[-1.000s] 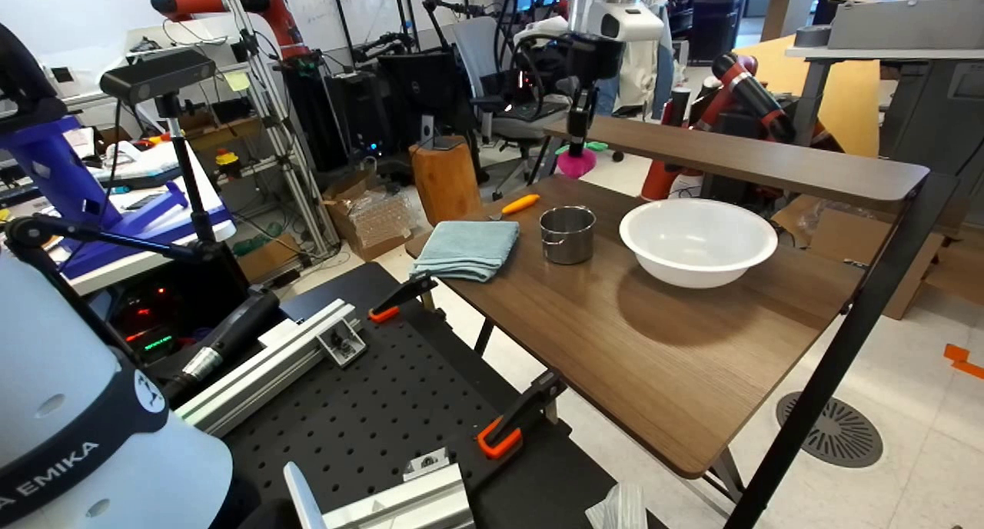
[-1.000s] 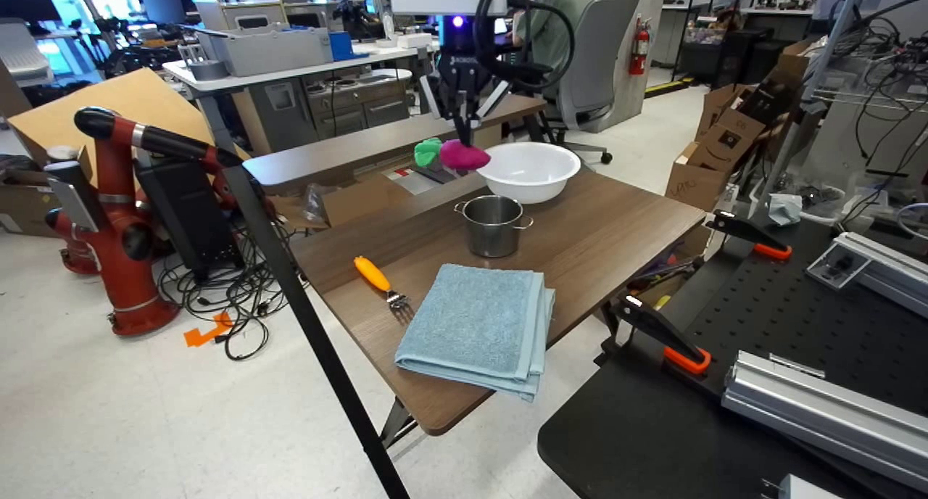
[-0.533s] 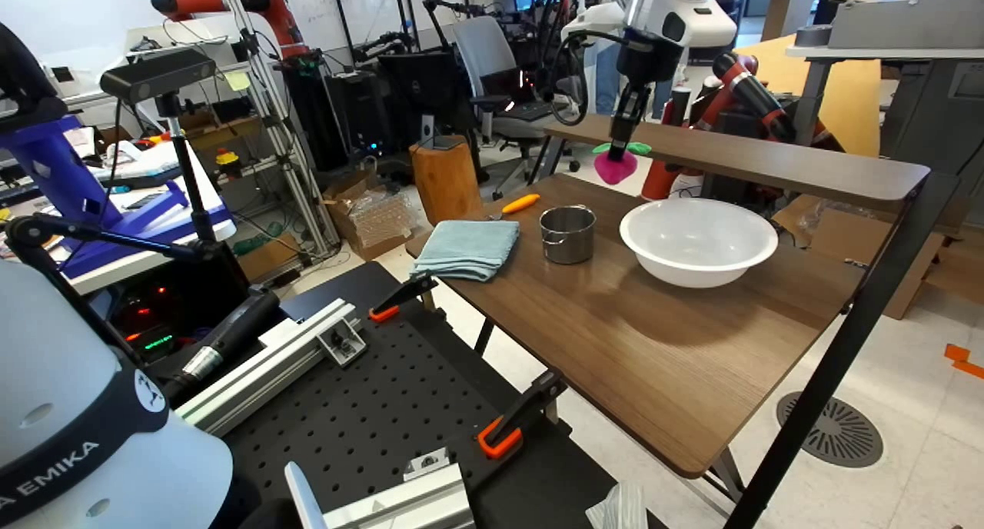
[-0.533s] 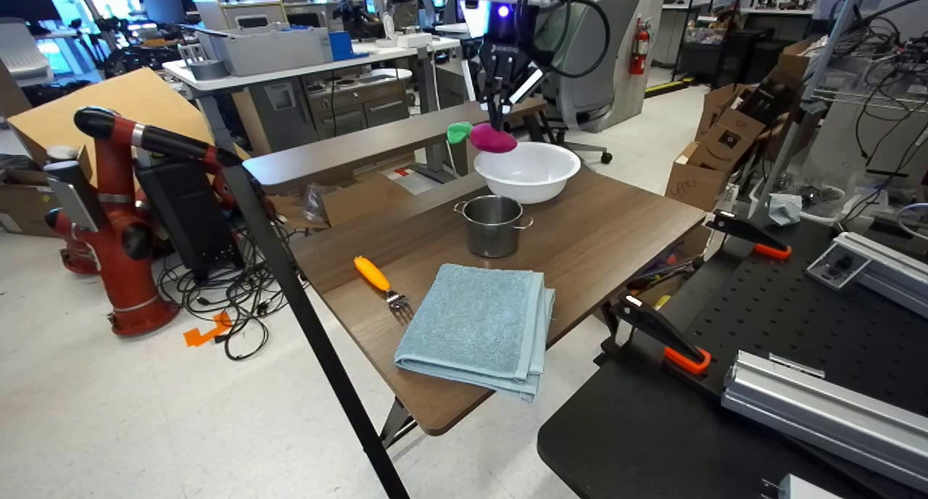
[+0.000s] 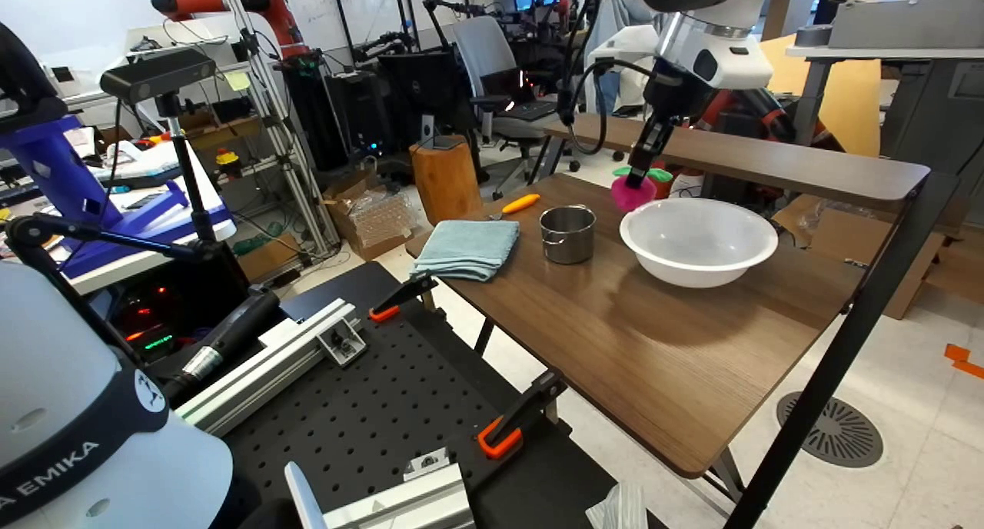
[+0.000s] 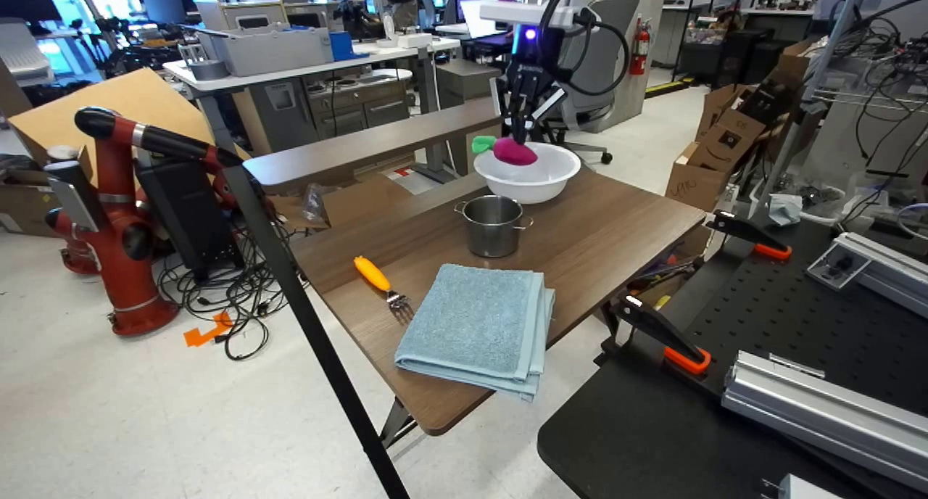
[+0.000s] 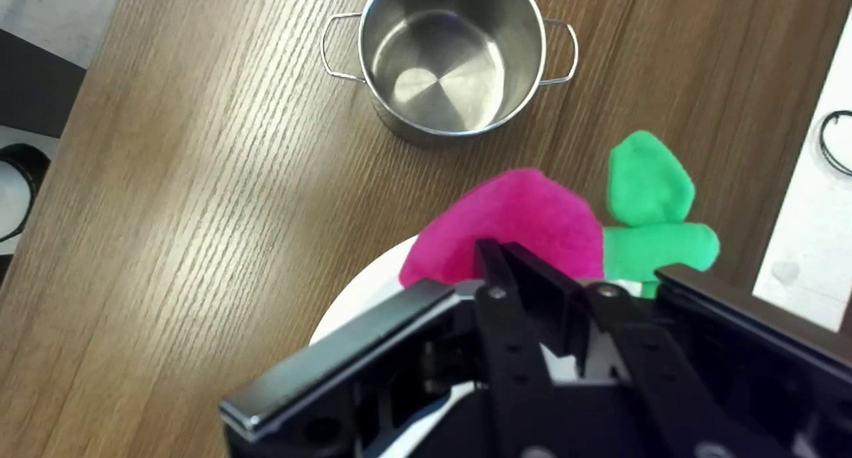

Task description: Put the red plush toy in the white basin

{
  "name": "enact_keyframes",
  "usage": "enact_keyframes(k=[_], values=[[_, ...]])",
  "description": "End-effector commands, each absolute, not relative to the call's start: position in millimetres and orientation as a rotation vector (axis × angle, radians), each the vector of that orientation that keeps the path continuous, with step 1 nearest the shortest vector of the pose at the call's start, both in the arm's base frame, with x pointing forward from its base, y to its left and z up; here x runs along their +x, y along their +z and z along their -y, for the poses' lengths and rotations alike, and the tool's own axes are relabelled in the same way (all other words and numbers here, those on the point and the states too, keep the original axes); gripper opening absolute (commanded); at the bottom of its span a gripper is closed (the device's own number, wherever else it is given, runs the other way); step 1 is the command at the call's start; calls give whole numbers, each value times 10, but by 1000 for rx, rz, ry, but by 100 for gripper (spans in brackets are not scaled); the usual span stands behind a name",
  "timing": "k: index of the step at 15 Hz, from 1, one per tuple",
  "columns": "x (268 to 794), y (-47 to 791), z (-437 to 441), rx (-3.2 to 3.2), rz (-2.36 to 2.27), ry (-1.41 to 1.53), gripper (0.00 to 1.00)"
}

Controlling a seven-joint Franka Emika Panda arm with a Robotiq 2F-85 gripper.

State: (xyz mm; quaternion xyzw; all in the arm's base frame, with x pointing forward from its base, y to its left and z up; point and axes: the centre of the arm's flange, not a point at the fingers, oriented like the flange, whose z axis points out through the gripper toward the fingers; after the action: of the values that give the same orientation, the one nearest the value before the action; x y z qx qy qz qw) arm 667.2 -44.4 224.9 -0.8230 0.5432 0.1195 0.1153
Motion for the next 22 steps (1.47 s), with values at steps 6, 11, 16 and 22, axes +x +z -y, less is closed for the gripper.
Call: enact_keyframes(k=[6, 11, 16, 22], values=[[6935, 2023, 727, -2312, -1674, 345, 1], [7046, 1920, 966, -2257, -1771, 334, 1], [7207, 1708, 1101, -2213, -1841, 346, 1], [7318, 1509, 1087, -2189, -1880, 358, 1]])
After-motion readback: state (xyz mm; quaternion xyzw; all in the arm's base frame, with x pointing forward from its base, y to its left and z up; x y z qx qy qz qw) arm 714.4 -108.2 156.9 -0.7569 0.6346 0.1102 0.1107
